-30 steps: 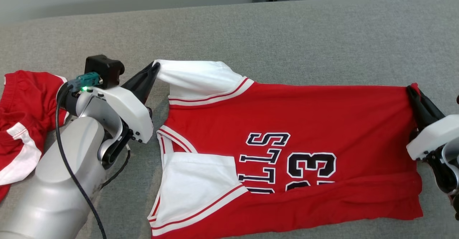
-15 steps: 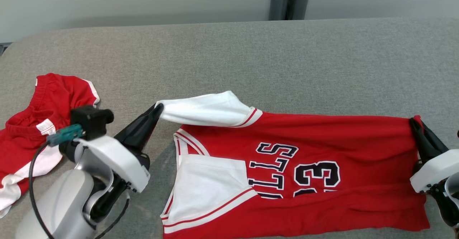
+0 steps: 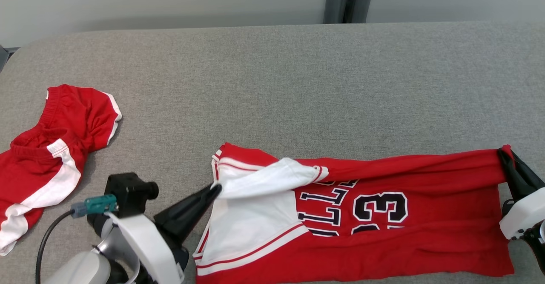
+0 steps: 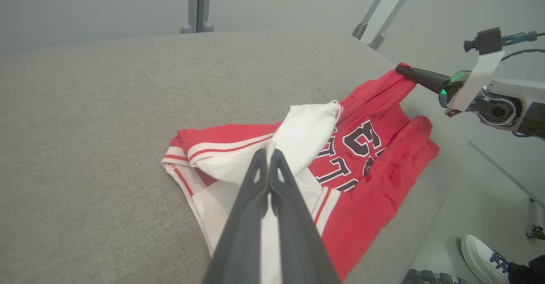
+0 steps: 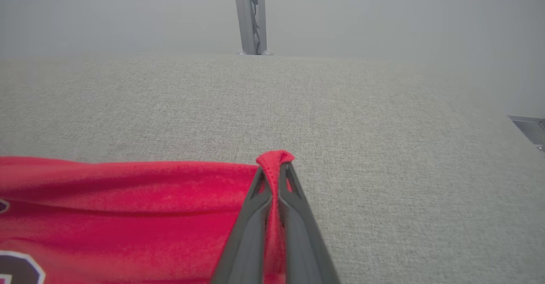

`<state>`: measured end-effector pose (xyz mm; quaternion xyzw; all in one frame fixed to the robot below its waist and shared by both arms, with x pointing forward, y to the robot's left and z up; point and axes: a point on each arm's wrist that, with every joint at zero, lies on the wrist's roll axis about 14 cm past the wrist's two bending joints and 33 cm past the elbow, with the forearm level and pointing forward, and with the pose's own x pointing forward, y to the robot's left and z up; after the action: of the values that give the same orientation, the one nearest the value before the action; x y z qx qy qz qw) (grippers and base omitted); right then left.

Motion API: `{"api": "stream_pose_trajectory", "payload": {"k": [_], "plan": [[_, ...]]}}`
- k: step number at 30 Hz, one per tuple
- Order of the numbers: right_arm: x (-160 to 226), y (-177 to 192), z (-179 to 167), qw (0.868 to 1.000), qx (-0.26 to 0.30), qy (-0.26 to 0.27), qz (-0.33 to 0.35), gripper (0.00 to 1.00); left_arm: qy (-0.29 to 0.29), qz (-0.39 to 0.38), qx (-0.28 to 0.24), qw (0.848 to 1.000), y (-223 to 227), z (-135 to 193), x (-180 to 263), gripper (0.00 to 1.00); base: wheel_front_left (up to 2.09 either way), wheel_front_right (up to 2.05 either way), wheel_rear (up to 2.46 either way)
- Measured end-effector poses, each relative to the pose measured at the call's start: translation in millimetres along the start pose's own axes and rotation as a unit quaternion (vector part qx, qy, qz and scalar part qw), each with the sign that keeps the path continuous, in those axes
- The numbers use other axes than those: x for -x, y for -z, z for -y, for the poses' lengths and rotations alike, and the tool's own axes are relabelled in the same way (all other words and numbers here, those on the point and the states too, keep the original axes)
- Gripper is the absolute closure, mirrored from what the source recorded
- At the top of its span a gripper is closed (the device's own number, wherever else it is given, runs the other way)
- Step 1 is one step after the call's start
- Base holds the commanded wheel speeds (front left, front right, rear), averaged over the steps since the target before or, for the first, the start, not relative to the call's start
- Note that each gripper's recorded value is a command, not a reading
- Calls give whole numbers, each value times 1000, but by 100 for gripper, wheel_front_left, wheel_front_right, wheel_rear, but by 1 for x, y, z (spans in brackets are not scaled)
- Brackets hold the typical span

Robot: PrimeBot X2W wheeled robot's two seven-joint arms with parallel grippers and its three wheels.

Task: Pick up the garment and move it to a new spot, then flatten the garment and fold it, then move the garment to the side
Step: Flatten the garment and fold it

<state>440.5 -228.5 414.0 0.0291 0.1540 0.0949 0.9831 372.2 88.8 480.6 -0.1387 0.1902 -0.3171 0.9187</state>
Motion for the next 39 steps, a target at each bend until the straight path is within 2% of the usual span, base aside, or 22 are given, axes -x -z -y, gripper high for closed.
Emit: {"api": "stream_pose_trajectory", "payload": {"k": [3, 10, 13, 16, 22, 30, 39], "plan": [[1, 1, 1, 1000, 13, -2, -3, 100, 13, -40, -2, 999, 15, 5, 10, 100, 0, 0, 0], [11, 7, -4, 994, 105, -39, -17, 100, 47, -116, 1, 992, 45, 25, 25, 100, 0, 0, 0], [15, 4, -8, 987, 147, -61, -17, 100, 52, -126, 0, 991, 50, 27, 26, 100, 0, 0, 0], [26, 10, -7, 972, 215, -88, -34, 100, 58, -136, 2, 989, 54, 31, 26, 100, 0, 0, 0], [42, 14, -2, 960, 256, -101, -44, 100, 71, -163, 10, 984, 64, 37, 29, 100, 0, 0, 0], [59, 17, -11, 942, 305, -131, -44, 100, 83, -202, 32, 975, 76, 43, 39, 100, 0, 0, 0], [67, 32, -12, 934, 318, -147, -67, 100, 90, -221, 44, 970, 79, 48, 47, 100, 0, 0, 0]]}}
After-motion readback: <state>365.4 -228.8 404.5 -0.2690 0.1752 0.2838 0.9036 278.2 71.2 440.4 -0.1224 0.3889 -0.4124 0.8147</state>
